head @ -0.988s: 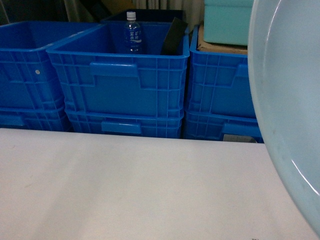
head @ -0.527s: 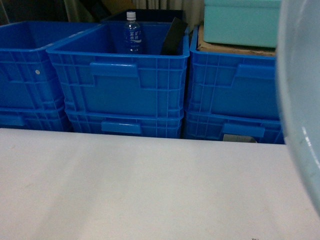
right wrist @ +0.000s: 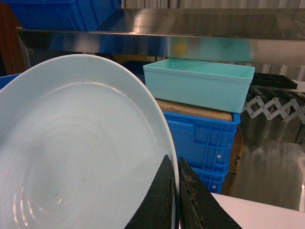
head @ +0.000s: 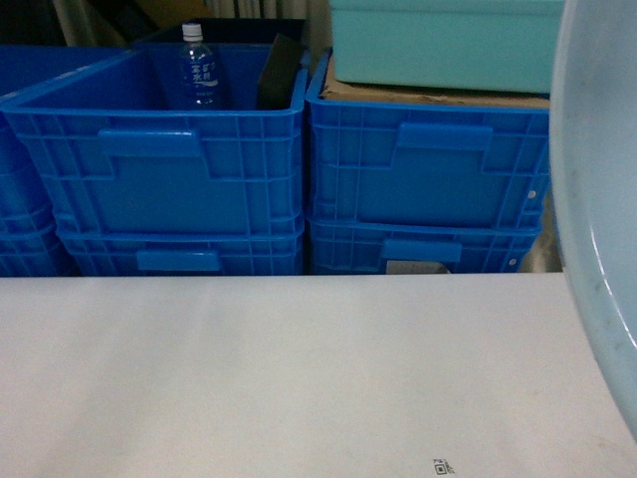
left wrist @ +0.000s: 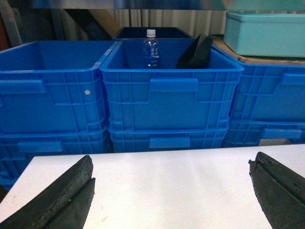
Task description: Place blue tray on left shelf second layer neatly
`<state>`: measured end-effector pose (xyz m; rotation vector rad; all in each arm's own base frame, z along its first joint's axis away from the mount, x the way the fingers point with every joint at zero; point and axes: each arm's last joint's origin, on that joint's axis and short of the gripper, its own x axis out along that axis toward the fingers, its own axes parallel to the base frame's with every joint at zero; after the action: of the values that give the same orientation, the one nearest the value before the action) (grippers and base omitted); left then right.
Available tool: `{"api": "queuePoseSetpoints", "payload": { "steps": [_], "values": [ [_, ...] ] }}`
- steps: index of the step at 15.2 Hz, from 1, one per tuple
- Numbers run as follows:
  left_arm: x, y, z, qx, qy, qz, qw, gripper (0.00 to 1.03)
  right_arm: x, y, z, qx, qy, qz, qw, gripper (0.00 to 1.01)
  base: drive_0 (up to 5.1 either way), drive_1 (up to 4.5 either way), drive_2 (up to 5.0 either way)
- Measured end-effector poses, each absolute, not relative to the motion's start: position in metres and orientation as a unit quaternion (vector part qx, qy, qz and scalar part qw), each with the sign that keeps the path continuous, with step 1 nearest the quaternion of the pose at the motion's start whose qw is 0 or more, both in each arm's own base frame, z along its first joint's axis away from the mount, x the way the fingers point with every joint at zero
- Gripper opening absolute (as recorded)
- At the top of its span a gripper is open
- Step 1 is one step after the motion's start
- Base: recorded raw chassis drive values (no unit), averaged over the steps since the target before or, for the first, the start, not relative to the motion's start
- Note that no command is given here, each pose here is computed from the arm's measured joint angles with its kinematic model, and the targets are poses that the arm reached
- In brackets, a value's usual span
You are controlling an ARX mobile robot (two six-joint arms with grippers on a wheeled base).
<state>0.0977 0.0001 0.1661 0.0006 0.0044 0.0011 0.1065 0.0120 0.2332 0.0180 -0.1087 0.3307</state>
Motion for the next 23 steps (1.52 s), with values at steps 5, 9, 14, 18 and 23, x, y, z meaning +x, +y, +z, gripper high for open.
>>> {"api": "queuePoseSetpoints", "payload": {
  "steps": [5, 9, 14, 18, 23],
  "values": [
    [0.0977, 0.0001, 0.1661, 0.0, 0.002, 0.001, 1.0, 0.98, 0.1065, 0.012, 0.2332, 0.009, -0.054, 0.165, 0.985, 0.02, -1.5, -1.52, -1.5],
    [0.0977, 0.0001, 0.1661, 0.0, 0.002, 0.001, 1.0, 0.98, 0.1065, 0.012, 0.2331, 0.009, -0.054, 0.165, 0.985, 0.02, -1.5, -1.46, -1.5],
    [0.0977, 0.0001, 0.1661, 0.0, 0.002, 0.001, 1.0, 0.98, 0.1065, 0.012, 0.2332, 0.009, -0.054, 0.165, 0.985, 0.02, -1.5, -1.45, -1.5],
    [0.0977, 0.0001, 0.1661, 0.0, 0.002, 0.001, 1.0, 0.98, 0.1064, 0.012, 0.2332, 0.009, -0.054, 0.165, 0.985, 0.02, -1.5, -1.46, -1.5],
    [0.0977, 0.0001, 0.1661, 0.0, 0.002, 0.001, 1.0, 0.98, 0.1064, 0.012, 0.2332, 0.009, -0.054, 0.165, 0.985, 0.02, -1.6, -1.61, -1.6]
  ]
}}
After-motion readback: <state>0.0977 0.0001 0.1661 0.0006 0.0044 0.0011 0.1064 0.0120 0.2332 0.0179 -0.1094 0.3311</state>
